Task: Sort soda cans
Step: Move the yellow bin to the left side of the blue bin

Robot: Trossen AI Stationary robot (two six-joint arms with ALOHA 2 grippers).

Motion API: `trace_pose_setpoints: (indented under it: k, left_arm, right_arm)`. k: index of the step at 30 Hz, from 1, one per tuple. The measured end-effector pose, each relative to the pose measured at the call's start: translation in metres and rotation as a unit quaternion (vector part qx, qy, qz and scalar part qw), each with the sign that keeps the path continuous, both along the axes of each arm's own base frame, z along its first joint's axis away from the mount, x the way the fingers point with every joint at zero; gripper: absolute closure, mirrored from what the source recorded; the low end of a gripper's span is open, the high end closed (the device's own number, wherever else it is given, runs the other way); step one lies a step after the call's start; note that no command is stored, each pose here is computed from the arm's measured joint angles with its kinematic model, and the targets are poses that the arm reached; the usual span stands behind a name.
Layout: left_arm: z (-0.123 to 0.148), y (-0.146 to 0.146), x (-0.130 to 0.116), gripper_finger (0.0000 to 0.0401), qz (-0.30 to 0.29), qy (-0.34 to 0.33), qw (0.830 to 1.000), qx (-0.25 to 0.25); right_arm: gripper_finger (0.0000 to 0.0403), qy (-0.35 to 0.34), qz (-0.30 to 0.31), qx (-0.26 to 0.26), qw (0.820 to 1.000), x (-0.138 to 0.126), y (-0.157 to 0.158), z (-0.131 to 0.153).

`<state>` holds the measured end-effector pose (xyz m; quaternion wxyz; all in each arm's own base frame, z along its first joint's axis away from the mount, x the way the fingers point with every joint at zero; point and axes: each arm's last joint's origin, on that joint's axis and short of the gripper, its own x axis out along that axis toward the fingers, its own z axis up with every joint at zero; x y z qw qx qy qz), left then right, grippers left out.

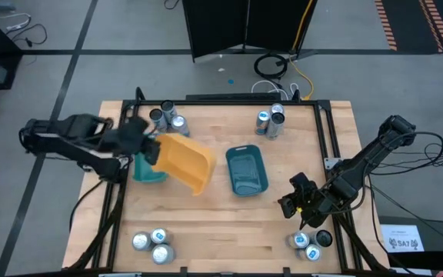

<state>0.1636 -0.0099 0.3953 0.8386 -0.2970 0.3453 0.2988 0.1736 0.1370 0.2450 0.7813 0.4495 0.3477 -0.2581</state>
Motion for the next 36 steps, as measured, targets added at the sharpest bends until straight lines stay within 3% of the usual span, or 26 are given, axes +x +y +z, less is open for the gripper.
trace_pose_setpoints:
  k: [4,9,17,24,28,36]
  left_arm:
    - [0.004,0.029,0.031,0.0395,-0.073,0.054,0.996,0.02]
    - [-0.003,0.069,0.069,0.0395,-0.193,0.103,0.976,0.014]
    - [-0.063,0.121,0.122,0.0395,-0.281,0.231,0.93,-0.038]
    - [-0.127,0.132,0.162,0.0395,-0.355,0.307,0.879,-0.082]
    - [-0.154,0.133,0.175,0.0395,-0.379,0.331,0.858,-0.097]
    - [-0.177,0.123,0.191,0.0352,-0.415,0.345,0.837,-0.089]
  right_arm:
    - [0.0282,-0.007,-0.013,-0.004,1.0,0.001,0.0,0.0]
    - [0.0282,-0.02,-0.024,-0.015,0.999,0.001,-0.001,0.0]
    - [0.0282,-0.038,-0.076,0.014,0.996,0.002,-0.002,0.001]
    - [0.0282,-0.056,-0.097,0.004,0.994,0.002,-0.003,0.001]
    - [0.0282,-0.055,-0.096,0.005,0.994,0.002,-0.003,0.001]
    - [0.0282,-0.055,-0.096,0.005,0.994,0.002,-0.003,0.001]
